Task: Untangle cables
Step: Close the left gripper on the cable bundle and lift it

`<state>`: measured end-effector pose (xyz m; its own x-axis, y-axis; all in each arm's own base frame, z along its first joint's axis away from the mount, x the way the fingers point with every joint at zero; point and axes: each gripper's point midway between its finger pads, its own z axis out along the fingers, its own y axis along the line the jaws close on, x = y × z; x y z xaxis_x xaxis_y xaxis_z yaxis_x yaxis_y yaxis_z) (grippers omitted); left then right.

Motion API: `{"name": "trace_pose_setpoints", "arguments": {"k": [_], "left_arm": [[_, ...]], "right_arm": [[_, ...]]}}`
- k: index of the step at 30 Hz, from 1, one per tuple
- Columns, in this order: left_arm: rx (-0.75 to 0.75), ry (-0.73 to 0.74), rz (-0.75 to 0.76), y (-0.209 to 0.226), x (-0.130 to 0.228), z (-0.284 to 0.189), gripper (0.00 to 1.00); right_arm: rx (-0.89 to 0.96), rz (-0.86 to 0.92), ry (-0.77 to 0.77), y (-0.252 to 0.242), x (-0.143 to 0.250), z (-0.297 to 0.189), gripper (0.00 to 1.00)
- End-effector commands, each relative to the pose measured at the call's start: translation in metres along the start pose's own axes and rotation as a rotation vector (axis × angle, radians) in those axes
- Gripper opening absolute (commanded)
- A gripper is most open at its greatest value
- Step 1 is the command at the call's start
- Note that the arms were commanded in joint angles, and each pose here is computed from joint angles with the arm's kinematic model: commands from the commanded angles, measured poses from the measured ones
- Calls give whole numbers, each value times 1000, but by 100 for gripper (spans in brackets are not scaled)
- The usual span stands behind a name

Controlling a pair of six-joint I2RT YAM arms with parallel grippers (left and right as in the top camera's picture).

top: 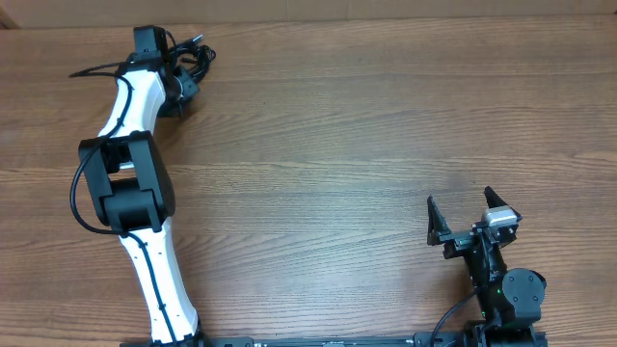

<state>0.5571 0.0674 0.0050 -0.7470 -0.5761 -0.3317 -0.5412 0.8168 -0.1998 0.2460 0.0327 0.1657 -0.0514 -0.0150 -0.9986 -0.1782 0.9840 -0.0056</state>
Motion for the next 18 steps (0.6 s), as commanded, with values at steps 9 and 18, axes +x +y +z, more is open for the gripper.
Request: {"name": "trace_pose_setpoints", "arguments": {"k": [9,18], "left_arm": [[376,626,124,-39,141,-25,4],[373,586,217,-42,130,-114,4]], "right_arm": [[-8,-7,3,2,3,1,100],[-8,-7,3,2,3,1,100]]}}
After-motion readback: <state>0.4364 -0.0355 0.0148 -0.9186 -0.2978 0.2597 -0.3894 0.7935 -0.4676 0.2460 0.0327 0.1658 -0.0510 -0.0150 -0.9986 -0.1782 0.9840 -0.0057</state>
